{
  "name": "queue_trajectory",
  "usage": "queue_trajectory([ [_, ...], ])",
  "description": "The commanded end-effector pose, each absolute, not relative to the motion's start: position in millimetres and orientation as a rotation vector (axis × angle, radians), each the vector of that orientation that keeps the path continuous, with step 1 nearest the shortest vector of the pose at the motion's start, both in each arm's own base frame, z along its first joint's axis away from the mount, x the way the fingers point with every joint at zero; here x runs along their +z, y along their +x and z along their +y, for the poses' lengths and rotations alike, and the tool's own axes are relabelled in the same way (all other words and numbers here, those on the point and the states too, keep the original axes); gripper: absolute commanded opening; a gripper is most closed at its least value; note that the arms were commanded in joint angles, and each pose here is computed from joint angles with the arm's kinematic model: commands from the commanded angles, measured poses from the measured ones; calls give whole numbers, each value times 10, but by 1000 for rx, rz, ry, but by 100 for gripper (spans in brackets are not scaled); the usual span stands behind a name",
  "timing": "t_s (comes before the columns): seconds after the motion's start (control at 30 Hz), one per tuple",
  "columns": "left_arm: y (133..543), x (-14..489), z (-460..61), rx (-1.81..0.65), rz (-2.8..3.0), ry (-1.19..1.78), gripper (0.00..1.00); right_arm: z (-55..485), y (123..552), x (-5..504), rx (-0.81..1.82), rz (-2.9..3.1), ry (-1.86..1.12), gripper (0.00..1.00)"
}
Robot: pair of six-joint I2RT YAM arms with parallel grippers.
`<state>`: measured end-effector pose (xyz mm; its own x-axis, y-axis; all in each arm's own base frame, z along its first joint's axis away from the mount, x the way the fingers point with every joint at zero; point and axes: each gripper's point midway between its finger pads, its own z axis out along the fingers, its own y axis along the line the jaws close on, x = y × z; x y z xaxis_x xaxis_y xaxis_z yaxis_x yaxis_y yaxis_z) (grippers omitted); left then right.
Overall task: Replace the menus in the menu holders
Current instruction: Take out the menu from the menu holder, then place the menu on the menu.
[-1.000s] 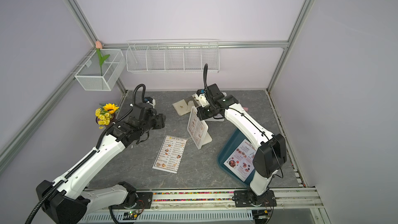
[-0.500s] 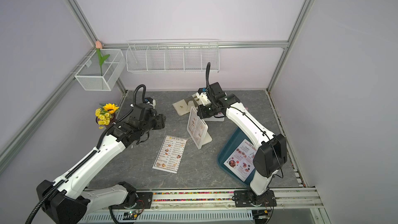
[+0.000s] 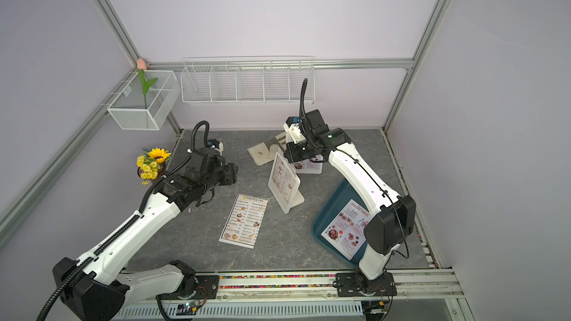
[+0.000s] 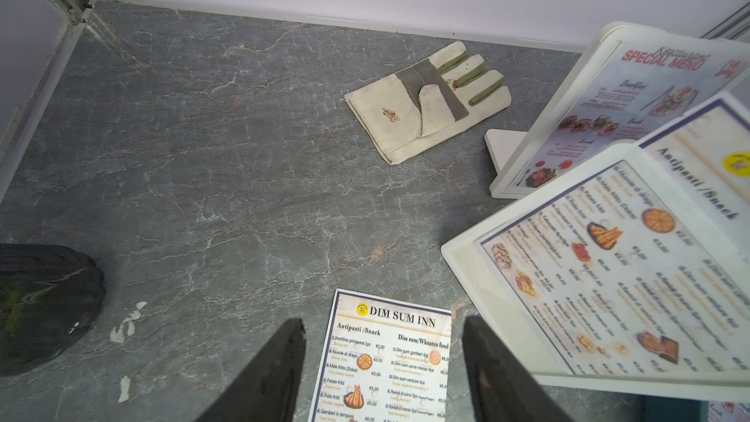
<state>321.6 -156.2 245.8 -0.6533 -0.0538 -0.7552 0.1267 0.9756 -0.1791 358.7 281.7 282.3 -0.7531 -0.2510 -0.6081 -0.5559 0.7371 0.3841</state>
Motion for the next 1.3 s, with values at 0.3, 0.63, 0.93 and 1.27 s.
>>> queue_trajectory([
  [0.3, 3547, 2860, -1271, -207, 2173, -54, 65, 2829, 3137, 4087, 945, 2068, -689, 6],
  [0.63, 3878, 2887, -964, -97, 2165, -170, 65, 3372, 2337, 4611, 1221, 1831, -917, 7],
  [0.93, 3978, 2884, -493, 14, 2171, -294, 65, 3983, 1894, 4131, 1477, 1866, -1083, 7],
  [1.27, 3945, 2853, -340, 85, 2181, -313, 65, 4146, 2551, 2643, 1308, 2196, -1162, 7],
])
